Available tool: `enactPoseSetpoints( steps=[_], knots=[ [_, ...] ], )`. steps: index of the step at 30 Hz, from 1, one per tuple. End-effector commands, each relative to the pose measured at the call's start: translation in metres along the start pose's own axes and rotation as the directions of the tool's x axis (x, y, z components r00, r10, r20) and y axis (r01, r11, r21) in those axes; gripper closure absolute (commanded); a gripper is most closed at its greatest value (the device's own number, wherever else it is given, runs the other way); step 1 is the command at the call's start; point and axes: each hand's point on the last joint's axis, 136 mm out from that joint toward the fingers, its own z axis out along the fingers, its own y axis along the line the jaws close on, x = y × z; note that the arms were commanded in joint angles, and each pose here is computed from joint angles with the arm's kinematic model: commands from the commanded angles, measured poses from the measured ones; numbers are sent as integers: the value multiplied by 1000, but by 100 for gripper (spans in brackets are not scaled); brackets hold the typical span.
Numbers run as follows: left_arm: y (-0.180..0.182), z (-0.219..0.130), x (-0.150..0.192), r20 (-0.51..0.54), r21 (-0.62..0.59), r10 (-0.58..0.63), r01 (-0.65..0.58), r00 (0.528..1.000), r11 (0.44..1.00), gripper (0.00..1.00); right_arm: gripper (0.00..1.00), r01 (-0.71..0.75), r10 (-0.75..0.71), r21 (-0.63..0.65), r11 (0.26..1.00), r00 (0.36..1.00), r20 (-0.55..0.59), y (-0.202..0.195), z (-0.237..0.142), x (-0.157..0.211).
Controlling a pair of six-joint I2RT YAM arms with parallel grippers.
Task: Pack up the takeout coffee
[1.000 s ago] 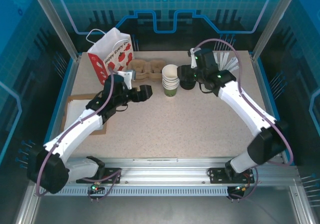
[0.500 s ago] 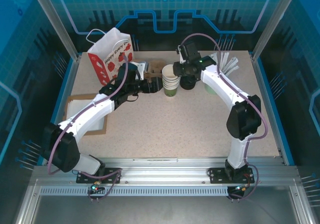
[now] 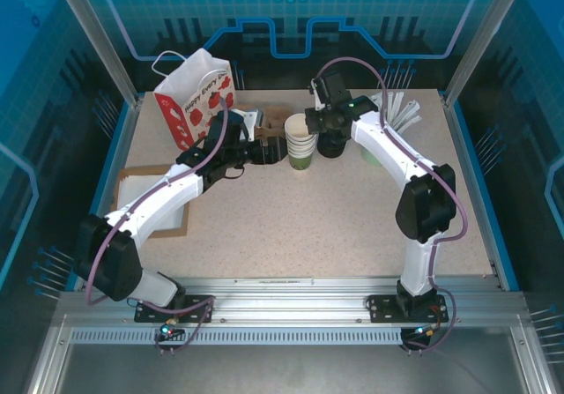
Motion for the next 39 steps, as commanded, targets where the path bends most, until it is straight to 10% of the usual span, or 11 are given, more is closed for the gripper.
enactPoseSetpoints(
  steps=[1, 17, 28, 39],
  knots=[
    [-9, 2, -1, -17, 24, 25, -25, 1000, 999, 12, 87, 15, -15, 1, 1000, 1000, -9, 0, 1, -2],
    [-7, -7, 1, -6, 8, 31, -31, 999, 999, 12, 92, -18, 22, -44, 999, 996, 81, 7, -41, -33],
    [-14, -52, -18, 132, -9, 39, -39, 991, 999, 12, 93, 6, 27, -115, 993, 959, 283, 19, -158, -76],
    [18, -99, 21, 189, -105, 1, 19, 982, 994, 11, 92, 132, -92, -226, 965, 980, 177, 45, -170, 31]
  ],
)
